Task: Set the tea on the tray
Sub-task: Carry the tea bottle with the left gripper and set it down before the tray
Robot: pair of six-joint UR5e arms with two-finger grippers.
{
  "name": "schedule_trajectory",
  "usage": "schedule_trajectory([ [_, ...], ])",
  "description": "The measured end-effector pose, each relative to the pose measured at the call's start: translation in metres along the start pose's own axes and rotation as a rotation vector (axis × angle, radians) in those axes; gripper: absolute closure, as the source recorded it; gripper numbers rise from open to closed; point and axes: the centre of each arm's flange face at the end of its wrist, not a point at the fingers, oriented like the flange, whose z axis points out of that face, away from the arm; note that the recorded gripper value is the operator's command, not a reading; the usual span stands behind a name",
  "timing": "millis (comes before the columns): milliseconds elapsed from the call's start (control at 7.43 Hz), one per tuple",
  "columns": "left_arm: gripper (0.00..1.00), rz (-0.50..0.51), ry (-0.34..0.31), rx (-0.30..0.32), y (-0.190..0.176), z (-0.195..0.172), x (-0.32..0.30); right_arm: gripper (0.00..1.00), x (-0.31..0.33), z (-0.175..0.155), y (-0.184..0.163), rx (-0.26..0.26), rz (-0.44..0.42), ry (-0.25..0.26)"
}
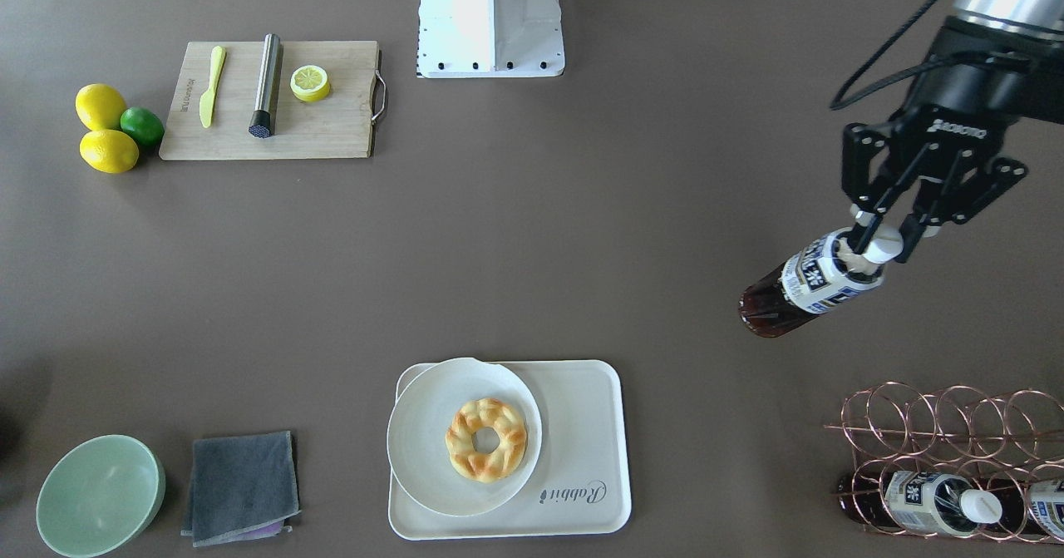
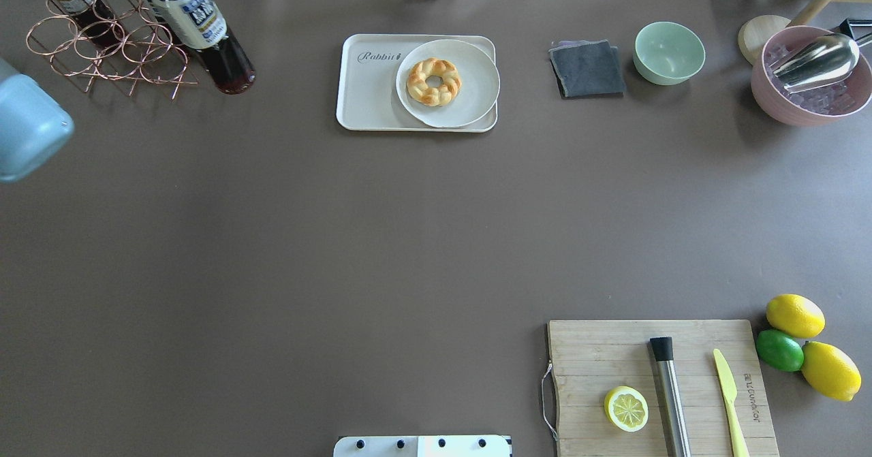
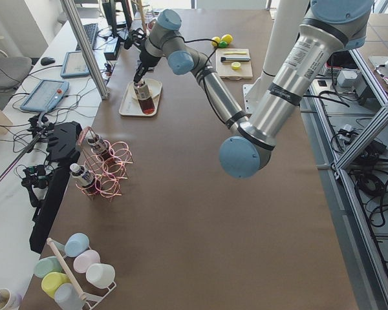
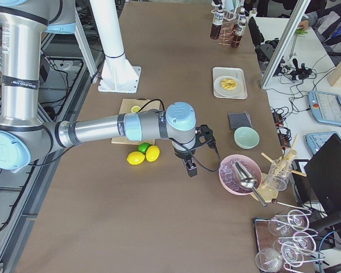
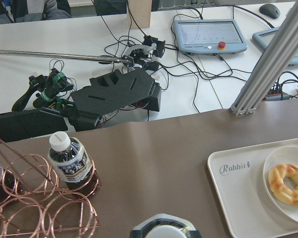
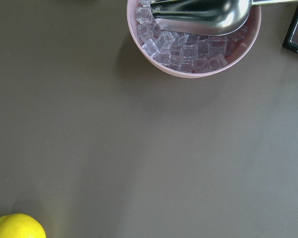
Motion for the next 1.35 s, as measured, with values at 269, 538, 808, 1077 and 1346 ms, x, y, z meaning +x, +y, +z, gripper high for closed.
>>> schedule_trajectory([
  [269, 1.00, 0.052, -0.003, -0.029, 0.018, 0.011, 0.125, 0.00, 0.001, 0.001, 0.000, -0.003, 0.001, -0.001],
  [538, 1.00, 0.062, 0.052, -0.035, 0.069, 0.014, 0.236, 0.00, 0.001, 0.002, 0.002, -0.005, 0.003, -0.001],
  [808, 1.00, 0.091, 0.033, -0.018, 0.124, 0.030, 0.290, 0.00, 0.002, 0.004, 0.004, -0.009, 0.006, -0.003],
  [1077, 1.00, 0.131, -0.006, -0.022, 0.166, 0.052, 0.308, 0.00, 0.002, 0.005, 0.006, -0.011, 0.008, -0.003],
  [1346, 1.00, 0.140, 0.000, -0.023, 0.183, 0.062, 0.317, 0.00, 0.002, 0.005, 0.006, -0.011, 0.008, -0.003],
])
